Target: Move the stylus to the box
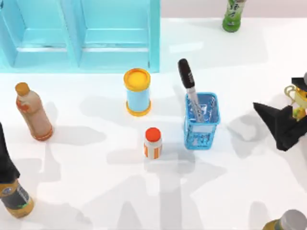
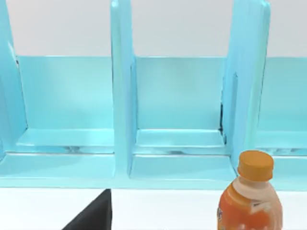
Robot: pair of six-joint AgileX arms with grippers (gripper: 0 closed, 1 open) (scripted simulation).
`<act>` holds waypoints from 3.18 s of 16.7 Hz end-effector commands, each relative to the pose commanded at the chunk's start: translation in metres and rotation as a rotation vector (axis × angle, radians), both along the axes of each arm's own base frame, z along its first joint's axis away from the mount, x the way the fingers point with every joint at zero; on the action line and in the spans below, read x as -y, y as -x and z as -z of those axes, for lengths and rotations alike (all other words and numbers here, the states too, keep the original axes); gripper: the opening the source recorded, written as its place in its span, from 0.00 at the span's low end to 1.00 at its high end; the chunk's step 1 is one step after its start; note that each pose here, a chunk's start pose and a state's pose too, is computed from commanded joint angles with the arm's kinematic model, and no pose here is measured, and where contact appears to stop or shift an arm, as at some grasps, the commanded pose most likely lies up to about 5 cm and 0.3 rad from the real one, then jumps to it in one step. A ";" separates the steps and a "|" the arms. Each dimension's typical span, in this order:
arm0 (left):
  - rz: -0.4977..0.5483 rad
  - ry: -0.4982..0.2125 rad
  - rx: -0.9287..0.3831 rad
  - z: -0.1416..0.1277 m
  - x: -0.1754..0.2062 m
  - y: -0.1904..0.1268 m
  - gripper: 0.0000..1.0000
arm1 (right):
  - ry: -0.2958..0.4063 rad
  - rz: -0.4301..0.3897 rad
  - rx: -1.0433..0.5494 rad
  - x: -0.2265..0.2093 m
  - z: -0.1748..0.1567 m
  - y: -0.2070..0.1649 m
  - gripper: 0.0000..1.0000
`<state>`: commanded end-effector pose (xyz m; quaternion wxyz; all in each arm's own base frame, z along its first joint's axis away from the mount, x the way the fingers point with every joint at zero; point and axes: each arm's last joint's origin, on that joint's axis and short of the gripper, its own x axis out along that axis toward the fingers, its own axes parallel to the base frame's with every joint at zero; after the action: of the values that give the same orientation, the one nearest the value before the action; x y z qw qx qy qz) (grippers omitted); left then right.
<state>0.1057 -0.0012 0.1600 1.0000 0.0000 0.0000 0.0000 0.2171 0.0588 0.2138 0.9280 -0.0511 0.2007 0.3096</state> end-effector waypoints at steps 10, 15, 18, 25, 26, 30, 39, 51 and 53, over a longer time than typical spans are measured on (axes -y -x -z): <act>0.000 0.000 0.000 0.000 0.000 0.000 1.00 | -0.020 -0.232 -0.236 -0.043 0.045 -0.074 1.00; 0.000 0.000 0.000 0.000 0.000 0.000 1.00 | -0.019 -0.225 -0.238 -0.042 0.046 -0.074 1.00; 0.000 0.000 0.000 0.000 0.000 0.000 1.00 | -0.020 -0.228 -0.230 -0.050 0.054 -0.085 1.00; 0.000 0.000 0.000 0.000 0.000 0.000 1.00 | -0.020 -0.227 -0.232 -0.089 0.093 -0.119 1.00; 0.000 0.000 0.000 0.000 0.000 0.000 1.00 | -0.021 -0.227 -0.231 -0.097 0.094 -0.120 1.00; 0.000 0.000 0.000 0.000 0.000 0.000 1.00 | -0.020 -0.232 -0.236 -0.114 0.099 -0.121 1.00; 0.000 0.000 0.000 0.000 0.000 0.000 1.00 | -0.020 -0.232 -0.236 -0.114 0.099 -0.121 0.55; 0.000 0.000 0.000 0.000 0.000 0.000 1.00 | -0.020 -0.232 -0.236 -0.114 0.099 -0.121 0.00; 0.000 0.000 0.000 0.000 0.000 0.000 1.00 | -0.020 -0.232 -0.236 -0.114 0.099 -0.121 0.00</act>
<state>0.1057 -0.0012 0.1600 1.0000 0.0000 0.0000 0.0000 0.3384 0.1726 0.1150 0.8565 -0.0282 0.2980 0.4206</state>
